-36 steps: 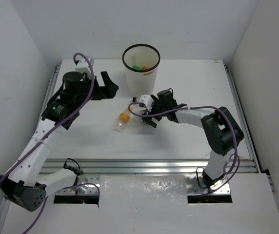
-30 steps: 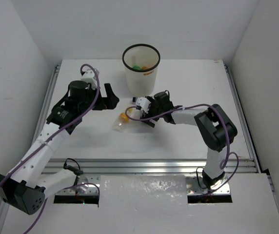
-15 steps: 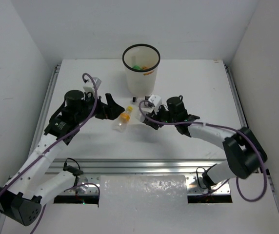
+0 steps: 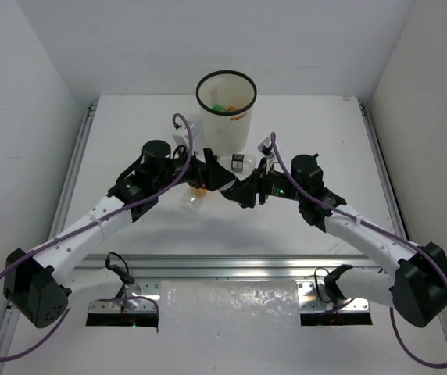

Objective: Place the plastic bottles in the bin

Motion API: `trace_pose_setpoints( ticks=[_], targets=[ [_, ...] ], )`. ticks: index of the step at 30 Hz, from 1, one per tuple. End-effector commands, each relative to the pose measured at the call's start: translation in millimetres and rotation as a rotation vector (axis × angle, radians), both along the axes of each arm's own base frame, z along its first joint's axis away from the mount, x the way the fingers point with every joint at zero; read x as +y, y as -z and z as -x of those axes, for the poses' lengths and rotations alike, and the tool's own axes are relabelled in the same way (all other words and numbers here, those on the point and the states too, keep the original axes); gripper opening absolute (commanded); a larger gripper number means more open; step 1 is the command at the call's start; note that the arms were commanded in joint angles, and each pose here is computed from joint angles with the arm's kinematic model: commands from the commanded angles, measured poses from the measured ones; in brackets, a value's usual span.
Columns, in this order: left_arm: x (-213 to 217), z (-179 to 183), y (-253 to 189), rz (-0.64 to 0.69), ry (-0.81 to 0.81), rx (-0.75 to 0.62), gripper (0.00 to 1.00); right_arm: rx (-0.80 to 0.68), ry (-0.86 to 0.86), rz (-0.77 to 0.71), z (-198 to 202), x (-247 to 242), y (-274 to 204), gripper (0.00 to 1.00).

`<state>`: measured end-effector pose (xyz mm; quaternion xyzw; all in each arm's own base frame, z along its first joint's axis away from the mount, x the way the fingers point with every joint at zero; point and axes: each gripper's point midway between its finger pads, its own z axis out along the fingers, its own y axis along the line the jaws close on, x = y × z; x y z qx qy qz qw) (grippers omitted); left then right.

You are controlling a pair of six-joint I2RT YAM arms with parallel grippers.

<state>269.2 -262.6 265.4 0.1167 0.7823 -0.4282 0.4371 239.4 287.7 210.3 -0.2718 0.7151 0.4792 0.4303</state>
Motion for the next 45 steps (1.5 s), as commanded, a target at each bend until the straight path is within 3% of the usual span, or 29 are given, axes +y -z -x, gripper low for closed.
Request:
trace_pose_setpoints(
  ticks=[1,2,4,6,7,9,10,12,14,15,17,21,27,28,30,31,33,34,36,37,38,40,41,43,45],
  targets=[
    [-9,-22,-19,0.032,-0.053,-0.044,0.89,-0.057,-0.084,-0.106,16,8,-44,0.37],
    [-10,-26,-19,0.03,-0.063,-0.038,0.85,-0.062,-0.087,-0.108,16,8,-46,0.37],
    [-14,-28,-24,0.037,-0.056,-0.043,0.43,-0.068,-0.074,-0.108,15,7,-47,0.39],
    [-17,-28,-33,0.05,-0.039,-0.049,0.09,-0.087,-0.05,-0.112,13,5,-51,0.45],
    [-19,-28,-37,0.054,-0.031,-0.052,0.0,-0.09,-0.038,-0.117,12,4,-52,0.61],
    [-19,-30,-43,0.057,-0.035,-0.053,0.0,-0.096,0.025,-0.114,6,-2,-54,0.9],
    [-19,-33,-55,0.065,-0.045,-0.069,0.0,-0.098,0.087,-0.102,-3,-8,-51,0.99],
    [-5,-52,-77,0.052,-0.18,-0.095,0.0,-0.091,0.196,-0.077,-15,-20,-48,0.99],
    [16,-74,-79,-0.004,-0.339,-0.076,0.0,-0.05,0.445,0.027,-40,-54,-29,0.99],
    [35,-96,-96,-0.024,-0.499,-0.119,0.0,0.003,0.532,0.115,-42,-72,-8,0.99],
    [56,-120,-103,-0.062,-0.626,-0.147,0.0,0.019,0.759,0.223,-57,-113,7,0.99],
    [59,-176,-124,-0.073,-0.673,-0.185,0.0,0.079,0.832,0.376,-56,-141,36,0.99],
    [63,-239,-148,-0.071,-0.709,-0.213,0.0,0.074,0.698,0.392,-51,-125,57,0.99],
    [64,-247,-144,-0.089,-0.708,-0.204,0.01,0.065,0.66,0.404,-49,-121,64,0.99],
    [56,-271,-141,-0.101,-0.693,-0.208,0.31,0.021,0.57,0.395,-49,-108,65,0.99],
    [48,-282,-135,-0.114,-0.674,-0.193,0.63,-0.015,0.533,0.389,-52,-101,62,0.99],
    [44,-289,-129,-0.13,-0.663,-0.176,0.91,-0.076,0.441,0.391,-55,-88,59,0.99],
    [43,-290,-124,-0.14,-0.654,-0.163,1.0,-0.147,0.375,0.436,-61,-83,62,0.99],
    [39,-287,-127,-0.13,-0.631,-0.162,1.0,-0.233,0.324,0.467,-74,-74,60,0.99],
    [38,-284,-131,-0.113,-0.624,-0.164,1.0,-0.335,0.297,0.524,-88,-73,51,0.99],
    [40,-272,-135,-0.107,-0.612,-0.158,1.0,-0.318,0.285,0.605,-100,-74,72,0.99],
    [38,-254,-137,-0.093,-0.591,-0.147,1.0,-0.413,0.256,0.723,-127,-75,71,0.99],
    [46,-236,-132,-0.114,-0.612,-0.125,1.0,-0.398,0.219,0.774,-136,-72,94,0.99],
    [46,-210,-124,-0.124,-0.619,-0.093,1.0,-0.494,0.202,0.822,-158,-67,94,0.99],
    [62,-154,-98,-0.122,-0.624,-0.053,1.0,-0.542,0.182,0.855,-178,-59,105,0.99]
  ],
)
